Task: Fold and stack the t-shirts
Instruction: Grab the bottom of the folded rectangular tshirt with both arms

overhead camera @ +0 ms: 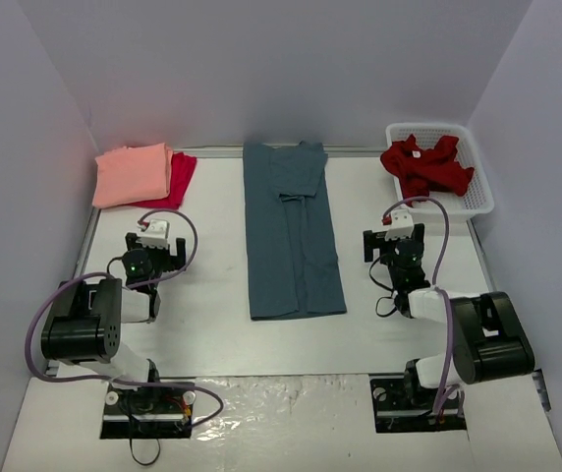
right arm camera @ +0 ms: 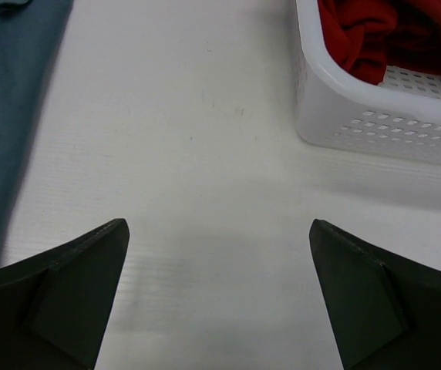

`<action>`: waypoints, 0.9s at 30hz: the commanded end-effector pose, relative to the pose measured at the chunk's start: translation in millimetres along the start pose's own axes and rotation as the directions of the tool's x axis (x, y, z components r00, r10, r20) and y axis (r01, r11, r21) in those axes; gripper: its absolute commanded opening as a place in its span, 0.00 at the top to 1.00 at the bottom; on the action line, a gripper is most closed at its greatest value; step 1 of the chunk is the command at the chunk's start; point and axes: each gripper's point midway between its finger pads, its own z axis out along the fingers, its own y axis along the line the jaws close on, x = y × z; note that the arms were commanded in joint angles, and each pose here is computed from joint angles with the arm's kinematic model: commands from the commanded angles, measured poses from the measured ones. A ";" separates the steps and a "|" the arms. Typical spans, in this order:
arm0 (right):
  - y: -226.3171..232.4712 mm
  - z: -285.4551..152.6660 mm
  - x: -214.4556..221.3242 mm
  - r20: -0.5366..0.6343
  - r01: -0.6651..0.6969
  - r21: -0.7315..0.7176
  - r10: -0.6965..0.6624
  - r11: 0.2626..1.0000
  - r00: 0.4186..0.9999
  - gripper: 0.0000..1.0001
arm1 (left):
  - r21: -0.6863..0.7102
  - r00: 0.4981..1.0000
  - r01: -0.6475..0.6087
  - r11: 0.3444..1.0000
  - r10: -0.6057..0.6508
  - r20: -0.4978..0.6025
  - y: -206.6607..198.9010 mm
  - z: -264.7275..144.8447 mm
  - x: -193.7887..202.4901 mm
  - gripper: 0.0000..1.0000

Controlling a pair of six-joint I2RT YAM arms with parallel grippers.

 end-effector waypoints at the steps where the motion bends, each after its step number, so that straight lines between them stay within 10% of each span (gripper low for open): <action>1: -17.7 -2.3 -48.1 0.231 -0.048 0.080 0.029 0.996 0.972 0.00 | -0.042 0.996 -0.005 0.999 0.008 0.084 9.2 11.4 -34.3 0.06; 27: -31.1 12.9 -25.7 0.252 -0.149 0.118 0.116 0.982 0.961 0.00 | -0.057 0.997 0.003 0.998 0.001 0.074 11.0 11.5 -32.5 0.06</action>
